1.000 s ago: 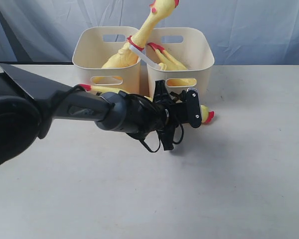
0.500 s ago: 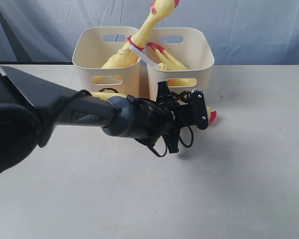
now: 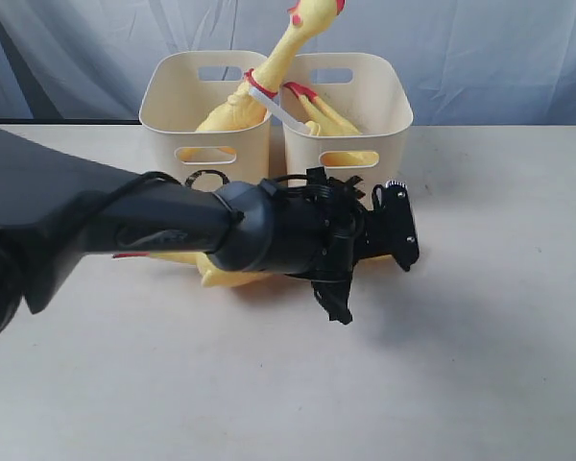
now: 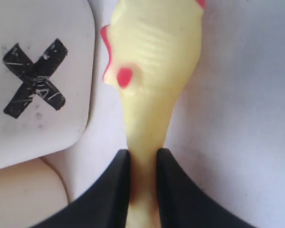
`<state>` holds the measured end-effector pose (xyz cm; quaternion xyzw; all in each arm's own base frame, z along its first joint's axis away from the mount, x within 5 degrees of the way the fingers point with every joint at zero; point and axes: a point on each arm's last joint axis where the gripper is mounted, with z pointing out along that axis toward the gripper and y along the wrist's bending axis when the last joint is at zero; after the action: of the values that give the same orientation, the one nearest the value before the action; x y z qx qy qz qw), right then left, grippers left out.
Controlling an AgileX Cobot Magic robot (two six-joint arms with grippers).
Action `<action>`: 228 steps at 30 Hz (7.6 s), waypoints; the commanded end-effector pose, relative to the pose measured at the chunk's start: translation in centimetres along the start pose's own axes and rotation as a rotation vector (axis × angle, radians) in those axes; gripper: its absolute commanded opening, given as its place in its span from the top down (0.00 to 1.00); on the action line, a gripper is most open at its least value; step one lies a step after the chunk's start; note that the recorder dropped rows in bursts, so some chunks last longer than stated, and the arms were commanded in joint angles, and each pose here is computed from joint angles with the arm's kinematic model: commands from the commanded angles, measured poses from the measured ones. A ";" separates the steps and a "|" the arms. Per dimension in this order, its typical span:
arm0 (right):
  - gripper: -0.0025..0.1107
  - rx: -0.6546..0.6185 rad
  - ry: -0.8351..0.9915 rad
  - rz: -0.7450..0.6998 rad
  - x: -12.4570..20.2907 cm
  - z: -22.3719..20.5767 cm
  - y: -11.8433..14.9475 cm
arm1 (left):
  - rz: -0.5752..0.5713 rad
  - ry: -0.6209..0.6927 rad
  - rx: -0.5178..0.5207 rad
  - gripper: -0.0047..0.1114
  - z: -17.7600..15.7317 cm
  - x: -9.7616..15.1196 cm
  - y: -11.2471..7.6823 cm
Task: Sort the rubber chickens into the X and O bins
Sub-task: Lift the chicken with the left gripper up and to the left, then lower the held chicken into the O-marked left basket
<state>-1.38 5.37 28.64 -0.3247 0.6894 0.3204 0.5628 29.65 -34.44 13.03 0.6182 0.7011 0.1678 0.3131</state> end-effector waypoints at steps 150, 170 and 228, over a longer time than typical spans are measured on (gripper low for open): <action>0.98 0.000 -0.005 0.001 0.1 0.0 0.0 | -0.939 -1.472 -0.417 0.96 5.2 20.1 27.1; 0.98 -0.003 -0.002 0.001 0.1 0.0 0.1 | -0.932 -1.410 -0.409 0.83 5.7 20.0 27.0; 0.98 0.000 -0.005 0.001 0.1 0.0 0.0 | -0.427 -0.901 0.149 0.47 -4.3 24.6 28.7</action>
<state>-1.38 5.37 28.64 -0.3247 0.6894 0.3204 0.5628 48.29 -4.63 26.88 0.4976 0.6243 -0.2234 0.5593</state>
